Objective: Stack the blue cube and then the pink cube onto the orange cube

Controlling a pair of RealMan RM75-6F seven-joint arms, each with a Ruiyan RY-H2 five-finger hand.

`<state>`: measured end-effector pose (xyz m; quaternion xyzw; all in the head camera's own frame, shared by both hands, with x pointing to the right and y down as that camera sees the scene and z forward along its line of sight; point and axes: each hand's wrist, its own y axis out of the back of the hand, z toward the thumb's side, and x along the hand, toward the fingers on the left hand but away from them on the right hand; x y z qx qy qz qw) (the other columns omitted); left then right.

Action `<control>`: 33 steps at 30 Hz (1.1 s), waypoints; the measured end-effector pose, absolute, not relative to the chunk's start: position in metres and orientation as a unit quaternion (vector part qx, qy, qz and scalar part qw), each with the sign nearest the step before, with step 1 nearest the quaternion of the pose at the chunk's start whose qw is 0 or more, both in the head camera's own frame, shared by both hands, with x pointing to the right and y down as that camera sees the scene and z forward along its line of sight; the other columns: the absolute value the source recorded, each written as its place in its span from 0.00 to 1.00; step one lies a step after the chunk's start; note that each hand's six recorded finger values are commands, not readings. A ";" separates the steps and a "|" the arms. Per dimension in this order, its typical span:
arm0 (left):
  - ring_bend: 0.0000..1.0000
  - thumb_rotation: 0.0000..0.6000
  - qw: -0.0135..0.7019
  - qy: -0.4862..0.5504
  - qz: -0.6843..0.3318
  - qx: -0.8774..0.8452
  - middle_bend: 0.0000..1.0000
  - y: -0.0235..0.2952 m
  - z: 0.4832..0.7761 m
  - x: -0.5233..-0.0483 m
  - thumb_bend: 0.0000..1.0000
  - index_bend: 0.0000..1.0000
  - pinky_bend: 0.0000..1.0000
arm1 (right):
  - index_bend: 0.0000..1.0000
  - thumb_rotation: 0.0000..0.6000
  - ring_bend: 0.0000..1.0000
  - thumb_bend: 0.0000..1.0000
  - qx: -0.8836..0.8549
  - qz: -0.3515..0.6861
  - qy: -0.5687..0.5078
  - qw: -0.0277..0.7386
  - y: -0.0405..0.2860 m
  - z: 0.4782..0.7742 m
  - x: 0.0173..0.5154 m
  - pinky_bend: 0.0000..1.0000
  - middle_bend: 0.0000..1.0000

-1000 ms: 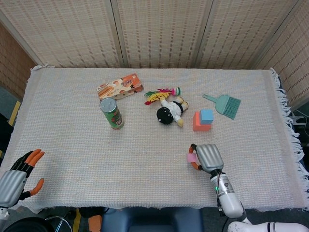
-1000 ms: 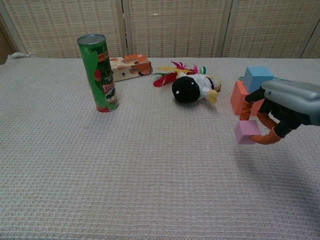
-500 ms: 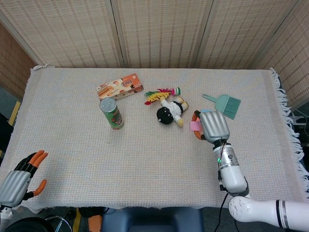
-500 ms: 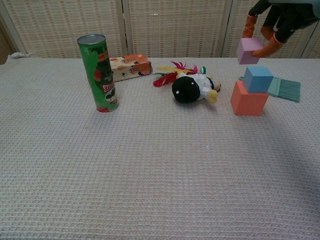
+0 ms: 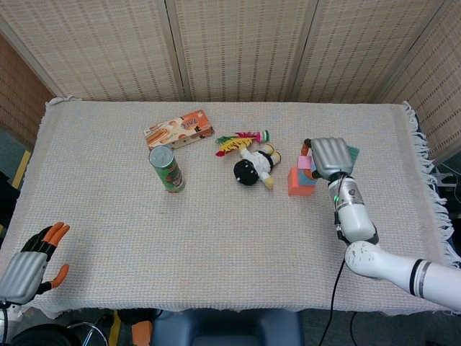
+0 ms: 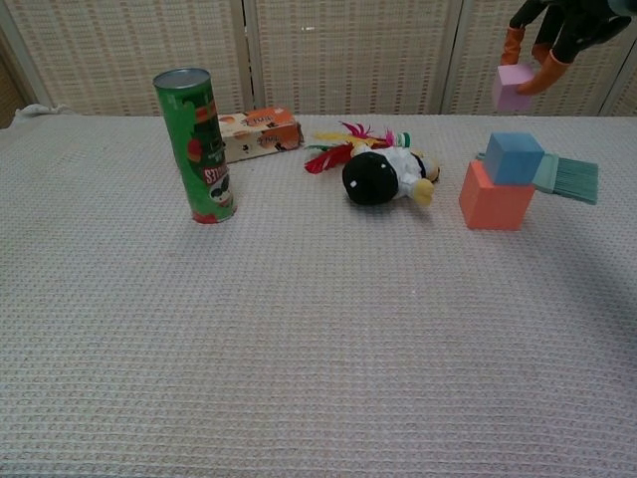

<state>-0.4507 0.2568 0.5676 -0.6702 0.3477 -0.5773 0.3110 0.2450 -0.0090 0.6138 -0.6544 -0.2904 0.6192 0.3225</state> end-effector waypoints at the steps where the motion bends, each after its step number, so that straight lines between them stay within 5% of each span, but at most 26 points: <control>1: 0.05 1.00 0.311 0.347 -0.580 -0.668 0.00 0.257 0.569 -0.451 0.43 0.04 0.14 | 0.55 1.00 0.88 0.18 -0.656 0.619 -0.288 0.320 -0.011 0.617 0.247 1.00 0.82; 33: 0.05 1.00 0.308 0.331 -0.599 -0.661 0.00 0.256 0.584 -0.449 0.43 0.03 0.14 | 0.55 1.00 0.87 0.18 -0.690 0.613 -0.266 0.280 -0.012 0.656 0.296 1.00 0.82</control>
